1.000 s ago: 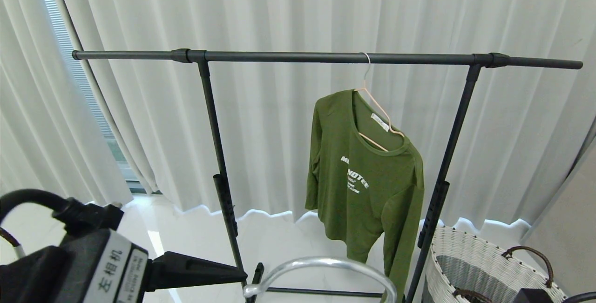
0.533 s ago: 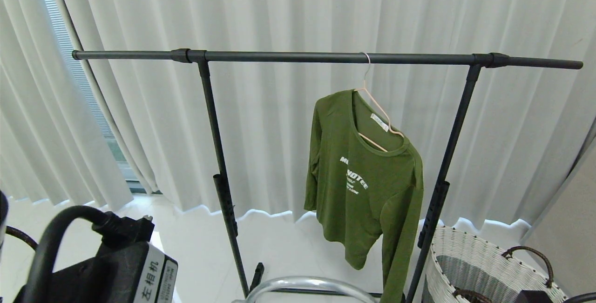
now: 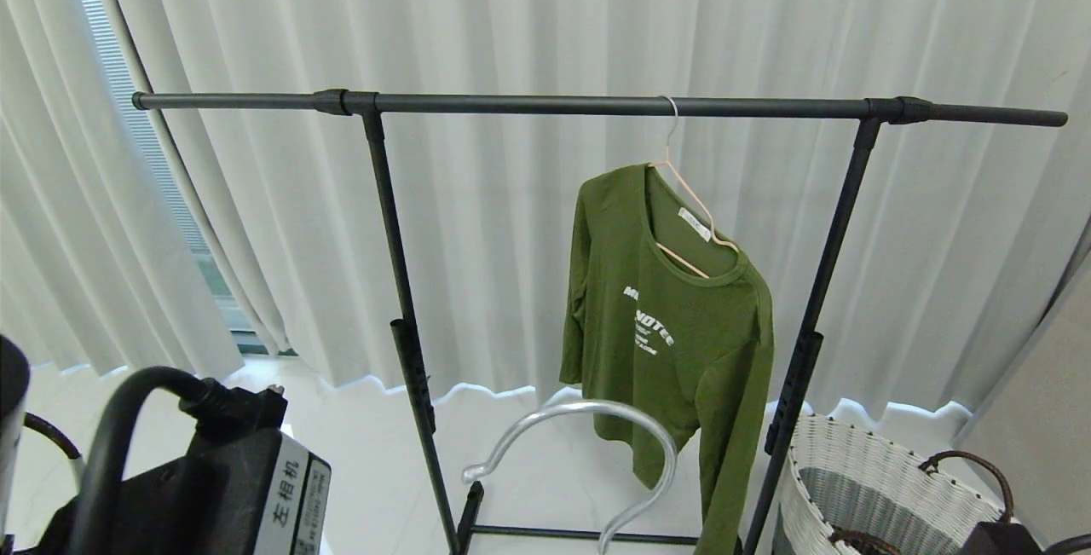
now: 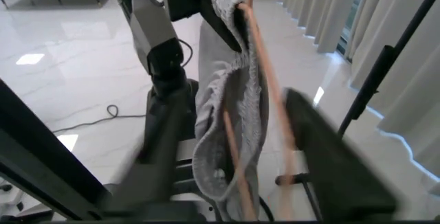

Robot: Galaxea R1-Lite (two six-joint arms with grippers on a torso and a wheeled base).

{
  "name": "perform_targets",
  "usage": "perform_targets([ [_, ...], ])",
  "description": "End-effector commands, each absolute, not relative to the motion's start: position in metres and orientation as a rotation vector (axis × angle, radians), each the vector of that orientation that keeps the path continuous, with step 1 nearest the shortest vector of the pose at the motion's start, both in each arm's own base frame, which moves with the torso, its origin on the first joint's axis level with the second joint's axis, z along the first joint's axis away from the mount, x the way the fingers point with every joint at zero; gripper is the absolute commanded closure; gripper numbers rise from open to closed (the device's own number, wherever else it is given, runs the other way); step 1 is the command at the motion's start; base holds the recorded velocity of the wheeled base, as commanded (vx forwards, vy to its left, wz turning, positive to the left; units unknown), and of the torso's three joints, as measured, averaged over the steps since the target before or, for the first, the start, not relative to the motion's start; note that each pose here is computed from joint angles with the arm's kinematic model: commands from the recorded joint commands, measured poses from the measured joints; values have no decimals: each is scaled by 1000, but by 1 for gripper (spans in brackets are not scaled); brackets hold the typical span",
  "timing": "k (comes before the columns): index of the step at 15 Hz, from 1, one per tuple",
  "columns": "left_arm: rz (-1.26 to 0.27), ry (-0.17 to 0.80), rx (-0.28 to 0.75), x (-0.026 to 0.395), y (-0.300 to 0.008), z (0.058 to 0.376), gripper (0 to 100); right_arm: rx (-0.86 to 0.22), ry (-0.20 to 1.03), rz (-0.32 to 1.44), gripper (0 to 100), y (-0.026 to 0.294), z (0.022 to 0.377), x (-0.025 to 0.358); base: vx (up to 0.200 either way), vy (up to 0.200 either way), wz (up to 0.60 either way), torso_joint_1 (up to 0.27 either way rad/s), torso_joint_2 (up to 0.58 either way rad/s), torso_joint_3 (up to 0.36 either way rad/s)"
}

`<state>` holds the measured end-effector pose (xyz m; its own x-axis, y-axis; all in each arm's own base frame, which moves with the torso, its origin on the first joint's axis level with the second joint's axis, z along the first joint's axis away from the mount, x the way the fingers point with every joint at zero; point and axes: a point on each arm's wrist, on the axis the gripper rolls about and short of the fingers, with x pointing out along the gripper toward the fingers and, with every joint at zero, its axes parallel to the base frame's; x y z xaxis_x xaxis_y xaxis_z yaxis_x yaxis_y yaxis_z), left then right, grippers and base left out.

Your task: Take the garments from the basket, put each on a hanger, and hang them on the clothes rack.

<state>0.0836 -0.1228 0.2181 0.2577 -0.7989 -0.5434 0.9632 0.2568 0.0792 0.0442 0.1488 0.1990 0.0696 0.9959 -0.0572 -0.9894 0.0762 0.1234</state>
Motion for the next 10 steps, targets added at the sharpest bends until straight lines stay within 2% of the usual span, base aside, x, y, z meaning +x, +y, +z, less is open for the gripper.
perform_targets([
  [1, -1214, 447, 442, 87, -120, 216, 100, 53, 148, 1466, 0, 147, 198, 45, 0, 0, 0, 0, 0, 0],
  [6, -959, 485, 533, 90, -113, 201, 100, 16, 263, 1227, 0, 142, 182, 75, 0, 0, 0, 0, 0, 0],
  [7, -892, 484, 504, 98, -112, 204, 100, 24, 290, 1199, 0, 144, 179, 80, 0, 0, 0, 0, 0, 0],
  [9, -766, 481, 354, 116, -117, 214, 100, 45, 346, 1177, 0, 151, 175, 86, 0, 0, 0, 0, 0, 0],
  [10, -737, 447, 296, 120, -120, 224, 100, 51, 374, 1165, 0, 155, 172, 89, 0, 0, 0, 0, 0, 0],
])
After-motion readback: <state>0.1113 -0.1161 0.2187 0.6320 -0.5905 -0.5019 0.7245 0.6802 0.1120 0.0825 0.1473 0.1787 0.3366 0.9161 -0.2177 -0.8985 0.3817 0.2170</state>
